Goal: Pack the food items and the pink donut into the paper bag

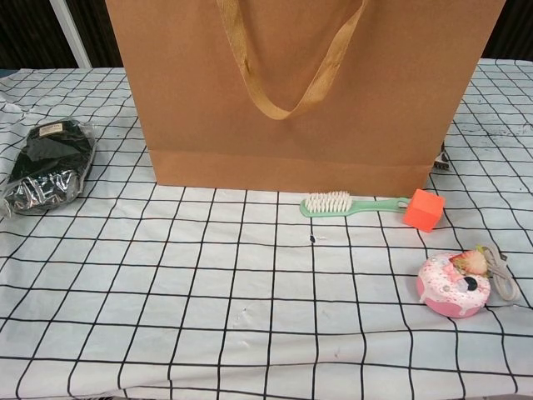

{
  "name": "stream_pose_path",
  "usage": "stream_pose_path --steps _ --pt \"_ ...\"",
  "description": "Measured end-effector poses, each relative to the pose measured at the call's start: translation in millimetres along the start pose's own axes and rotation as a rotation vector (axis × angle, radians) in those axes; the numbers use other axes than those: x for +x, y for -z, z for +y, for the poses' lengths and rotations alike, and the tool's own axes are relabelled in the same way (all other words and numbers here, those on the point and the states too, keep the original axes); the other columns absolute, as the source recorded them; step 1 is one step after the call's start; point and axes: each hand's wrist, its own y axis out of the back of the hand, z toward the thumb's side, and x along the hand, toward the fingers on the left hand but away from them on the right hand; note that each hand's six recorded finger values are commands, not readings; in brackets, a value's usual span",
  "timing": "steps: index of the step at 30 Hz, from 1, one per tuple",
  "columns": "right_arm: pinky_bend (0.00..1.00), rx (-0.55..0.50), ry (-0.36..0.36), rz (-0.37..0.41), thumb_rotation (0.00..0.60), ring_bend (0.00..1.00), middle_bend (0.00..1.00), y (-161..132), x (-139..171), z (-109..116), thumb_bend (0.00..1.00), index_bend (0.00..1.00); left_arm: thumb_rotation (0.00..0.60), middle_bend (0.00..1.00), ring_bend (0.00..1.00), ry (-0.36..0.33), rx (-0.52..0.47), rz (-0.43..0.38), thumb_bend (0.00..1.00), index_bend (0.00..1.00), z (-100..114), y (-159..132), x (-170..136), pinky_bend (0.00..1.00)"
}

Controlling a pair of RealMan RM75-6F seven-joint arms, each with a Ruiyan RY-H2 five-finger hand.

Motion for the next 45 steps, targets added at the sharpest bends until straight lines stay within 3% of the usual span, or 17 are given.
stream_pose_path --steps 3,7,12,18,27,45 --pt "0.24 0.028 -0.115 0.015 0.600 0.20 0.09 10.1 24.8 -34.1 0.16 0.01 0.600 0.05 0.00 -0.006 -0.006 0.001 0.09 0.10 0.6 0.5 0.7 0.00" --pt "0.24 -0.006 -0.270 0.103 0.600 0.20 0.09 -3.3 48.5 -84.2 0.16 0.01 0.600 0.05 0.00 -0.016 -0.014 0.005 0.09 0.10 1.8 1.8 1.6 0.00" --pt "0.23 -0.065 -0.386 0.195 0.600 0.20 0.09 -31.2 65.7 -138.8 0.16 0.01 0.600 0.05 0.00 -0.016 -0.016 0.012 0.09 0.09 1.8 3.7 2.4 0.00" --pt "0.23 -0.086 -0.474 0.284 0.600 0.20 0.12 -64.1 76.5 -181.5 0.16 0.03 0.600 0.05 0.00 -0.013 -0.019 0.016 0.09 0.09 1.7 4.8 2.7 0.00" --pt "0.23 -0.101 -0.499 0.375 0.600 0.26 0.19 -109.6 79.1 -209.2 0.16 0.09 0.600 0.05 0.00 -0.018 -0.023 0.022 0.09 0.08 3.2 6.0 1.9 0.00" --pt "0.23 -0.097 -0.465 0.433 0.600 0.27 0.20 -146.1 81.5 -237.3 0.16 0.13 0.600 0.05 0.00 -0.012 -0.022 0.028 0.09 0.08 1.1 4.5 1.7 0.00"
